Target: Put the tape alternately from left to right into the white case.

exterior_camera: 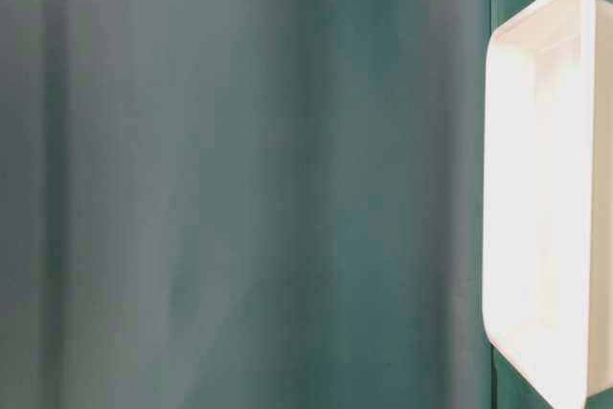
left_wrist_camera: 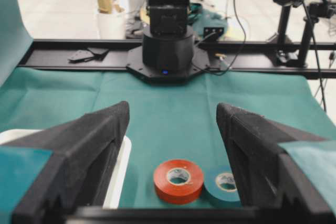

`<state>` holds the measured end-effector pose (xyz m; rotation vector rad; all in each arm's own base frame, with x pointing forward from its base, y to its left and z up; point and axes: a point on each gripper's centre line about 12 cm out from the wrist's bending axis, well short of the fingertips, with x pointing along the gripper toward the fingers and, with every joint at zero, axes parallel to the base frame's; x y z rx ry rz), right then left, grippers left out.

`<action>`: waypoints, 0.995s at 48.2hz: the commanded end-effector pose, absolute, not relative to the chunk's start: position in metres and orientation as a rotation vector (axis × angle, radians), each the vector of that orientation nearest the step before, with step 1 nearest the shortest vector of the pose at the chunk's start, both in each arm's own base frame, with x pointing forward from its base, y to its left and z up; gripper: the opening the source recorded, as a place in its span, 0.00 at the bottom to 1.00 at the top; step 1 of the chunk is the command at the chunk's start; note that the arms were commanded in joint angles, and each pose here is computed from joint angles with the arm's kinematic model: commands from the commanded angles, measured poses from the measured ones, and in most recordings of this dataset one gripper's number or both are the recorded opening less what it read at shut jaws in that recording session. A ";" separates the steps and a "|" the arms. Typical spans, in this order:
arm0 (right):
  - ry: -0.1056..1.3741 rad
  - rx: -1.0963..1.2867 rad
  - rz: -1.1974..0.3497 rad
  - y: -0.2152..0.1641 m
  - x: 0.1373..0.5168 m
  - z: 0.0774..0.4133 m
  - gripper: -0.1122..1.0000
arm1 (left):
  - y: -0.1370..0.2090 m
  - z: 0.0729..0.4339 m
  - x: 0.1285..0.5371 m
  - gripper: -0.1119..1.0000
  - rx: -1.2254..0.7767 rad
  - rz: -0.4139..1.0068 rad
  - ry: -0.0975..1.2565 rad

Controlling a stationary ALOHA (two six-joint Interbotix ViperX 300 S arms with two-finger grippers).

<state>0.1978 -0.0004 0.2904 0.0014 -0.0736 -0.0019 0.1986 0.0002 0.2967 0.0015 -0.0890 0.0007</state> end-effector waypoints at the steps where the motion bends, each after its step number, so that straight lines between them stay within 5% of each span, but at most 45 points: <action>1: -0.074 0.003 -0.004 -0.001 0.199 0.291 0.32 | -0.008 0.291 0.200 0.32 -0.015 -0.039 -0.072; 9: -0.038 0.000 -0.014 -0.003 0.197 0.276 0.10 | -0.011 0.287 0.200 0.10 -0.030 -0.052 -0.062; 15: -0.035 0.003 -0.014 -0.003 0.197 0.275 0.08 | -0.011 0.286 0.199 0.01 -0.033 -0.052 -0.059; 38: 0.000 0.008 -0.016 -0.003 0.204 0.270 0.08 | -0.012 0.276 0.204 0.04 -0.032 -0.054 -0.017; 44: 0.009 0.008 -0.019 -0.004 0.206 0.268 0.23 | -0.012 0.269 0.208 0.17 -0.031 -0.054 0.016; 48: 0.006 0.008 -0.020 -0.004 0.206 0.268 0.43 | -0.012 0.267 0.210 0.33 -0.030 -0.053 0.027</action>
